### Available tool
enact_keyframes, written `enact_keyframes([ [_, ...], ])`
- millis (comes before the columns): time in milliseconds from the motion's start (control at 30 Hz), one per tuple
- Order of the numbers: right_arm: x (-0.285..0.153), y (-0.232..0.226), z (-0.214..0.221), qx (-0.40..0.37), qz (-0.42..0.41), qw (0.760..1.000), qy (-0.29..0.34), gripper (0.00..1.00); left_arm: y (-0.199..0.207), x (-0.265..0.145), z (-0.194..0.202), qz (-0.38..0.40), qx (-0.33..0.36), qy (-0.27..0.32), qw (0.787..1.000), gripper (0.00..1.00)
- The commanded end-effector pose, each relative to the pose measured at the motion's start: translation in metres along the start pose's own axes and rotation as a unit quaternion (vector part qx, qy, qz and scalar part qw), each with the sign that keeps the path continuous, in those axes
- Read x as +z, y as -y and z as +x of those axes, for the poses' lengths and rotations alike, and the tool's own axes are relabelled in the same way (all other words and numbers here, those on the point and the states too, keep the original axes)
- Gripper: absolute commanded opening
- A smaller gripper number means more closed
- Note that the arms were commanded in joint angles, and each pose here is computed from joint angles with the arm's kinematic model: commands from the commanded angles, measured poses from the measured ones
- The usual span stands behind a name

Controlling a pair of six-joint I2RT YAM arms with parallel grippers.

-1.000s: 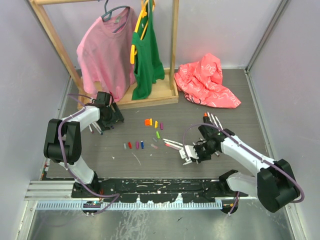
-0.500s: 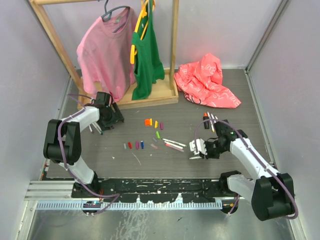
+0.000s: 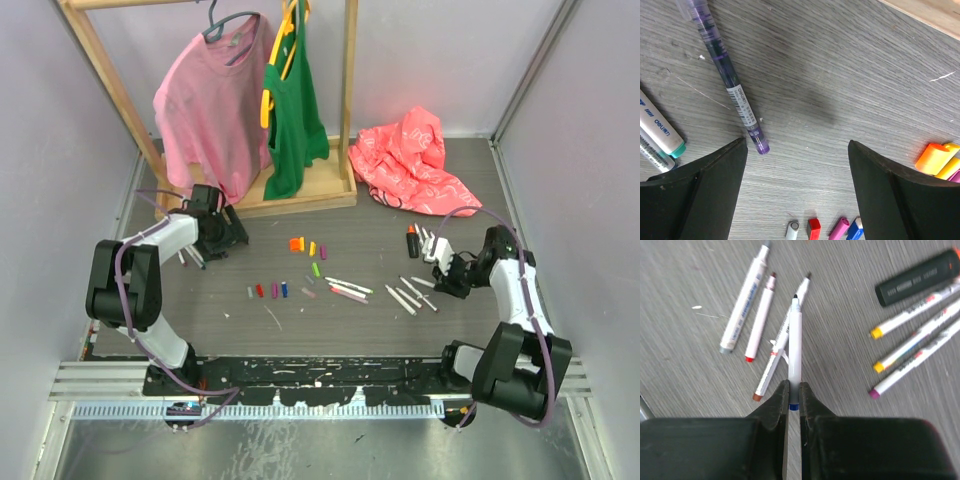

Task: Open the pen caps
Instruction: Place the pen at the center of the board.

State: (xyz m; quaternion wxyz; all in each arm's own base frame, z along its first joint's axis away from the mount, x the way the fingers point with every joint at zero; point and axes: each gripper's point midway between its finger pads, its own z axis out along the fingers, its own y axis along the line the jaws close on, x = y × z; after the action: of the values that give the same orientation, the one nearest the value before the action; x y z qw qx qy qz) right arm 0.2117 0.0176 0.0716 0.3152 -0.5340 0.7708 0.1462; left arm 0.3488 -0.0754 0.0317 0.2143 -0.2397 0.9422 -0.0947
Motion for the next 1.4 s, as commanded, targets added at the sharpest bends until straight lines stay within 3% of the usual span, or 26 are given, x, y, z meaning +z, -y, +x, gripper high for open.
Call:
enact_keyframes([
  [0,-0.004,0.019,0.014,0.061,0.049,0.997,-0.019,0.02,0.012,-0.01,-0.012,0.033,0.002,0.024,0.999,0.83],
  [133,-0.001,0.033,0.024,0.117,0.083,0.989,-0.029,0.05,0.012,-0.01,-0.012,0.034,0.002,0.023,0.999,0.83],
  [467,0.023,0.021,0.051,0.158,0.046,0.985,-0.056,0.11,0.013,-0.011,-0.012,0.038,0.003,0.025,0.999,0.83],
  [700,0.02,0.023,0.045,0.153,0.056,0.986,-0.048,0.33,0.014,-0.015,-0.013,0.045,0.004,0.032,0.998,0.84],
  [833,0.01,0.027,0.035,0.143,0.062,0.987,-0.041,0.39,0.015,-0.018,-0.014,0.049,0.008,0.039,0.998,0.84],
  [1067,-0.02,0.031,-0.029,0.121,0.043,0.992,0.0,0.44,0.01,-0.024,-0.019,0.045,0.021,0.063,0.997,0.85],
  [1367,0.023,-0.026,-0.174,0.103,-0.088,0.987,0.087,0.45,-0.023,-0.033,-0.04,-0.055,0.046,0.107,0.992,0.8],
])
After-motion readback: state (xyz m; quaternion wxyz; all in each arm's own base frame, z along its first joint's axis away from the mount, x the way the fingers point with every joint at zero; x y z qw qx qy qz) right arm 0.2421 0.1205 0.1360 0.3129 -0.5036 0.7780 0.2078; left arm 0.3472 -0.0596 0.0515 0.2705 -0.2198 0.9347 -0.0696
